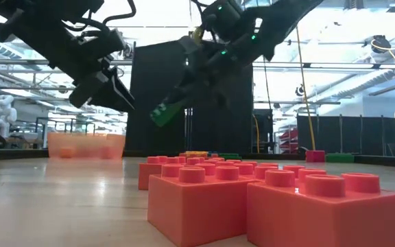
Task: Sort blocks by size
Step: Put the green 8 stud game piece into the blue bin
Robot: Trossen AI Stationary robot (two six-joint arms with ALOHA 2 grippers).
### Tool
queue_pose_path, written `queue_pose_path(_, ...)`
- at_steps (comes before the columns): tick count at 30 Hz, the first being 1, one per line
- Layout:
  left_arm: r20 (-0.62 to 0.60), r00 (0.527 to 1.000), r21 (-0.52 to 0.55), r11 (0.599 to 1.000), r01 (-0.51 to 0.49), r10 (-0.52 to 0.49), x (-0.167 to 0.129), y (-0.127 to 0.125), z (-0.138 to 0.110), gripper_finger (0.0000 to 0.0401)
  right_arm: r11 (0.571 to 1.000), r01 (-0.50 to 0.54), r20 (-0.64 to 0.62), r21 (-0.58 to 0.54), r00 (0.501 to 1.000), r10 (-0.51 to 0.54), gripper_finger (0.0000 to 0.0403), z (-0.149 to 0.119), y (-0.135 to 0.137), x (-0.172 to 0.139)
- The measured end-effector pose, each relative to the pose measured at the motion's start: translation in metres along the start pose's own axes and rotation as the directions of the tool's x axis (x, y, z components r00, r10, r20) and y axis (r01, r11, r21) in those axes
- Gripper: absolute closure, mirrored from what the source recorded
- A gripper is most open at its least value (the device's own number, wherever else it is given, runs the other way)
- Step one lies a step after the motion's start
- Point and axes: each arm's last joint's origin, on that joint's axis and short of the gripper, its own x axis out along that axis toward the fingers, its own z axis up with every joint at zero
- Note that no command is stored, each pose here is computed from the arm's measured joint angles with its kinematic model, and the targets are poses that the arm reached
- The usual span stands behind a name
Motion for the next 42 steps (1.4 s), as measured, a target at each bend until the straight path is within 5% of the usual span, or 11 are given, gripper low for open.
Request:
queue_pose_path(8, 0.039, 0.999, -0.052, 0.999, 0.006, -0.003, -0.009, 0.006, 0.004, 0.018, 0.992, 0.077, -0.133, -0.104, 0.987, -0.09, 0.0317, 0.001, 0.019, -0.068)
queue_pose_path(20, 0.048, 0.999, -0.04, 0.999, -0.007, 0.009, -0.007, 0.009, 0.005, 0.018, 0.982, 0.144, -0.391, -0.121, 0.903, -0.18, 0.0317, -0.042, 0.059, -0.144)
queue_pose_path(33, 0.026, 0.999, -0.065, 0.997, -0.041, 0.043, -0.001, 0.018, 0.004, 0.018, 0.993, 0.12, -0.673, -0.007, 0.733, -0.094, 0.0317, -0.097, 0.102, -0.196)
queue_pose_path(42, 0.029, 0.999, -0.066, 0.997, -0.042, 0.044, -0.001, 0.018, 0.004, 0.018, 0.976, 0.213, -0.828, 0.051, 0.555, -0.078, 0.0315, -0.136, 0.124, -0.225)
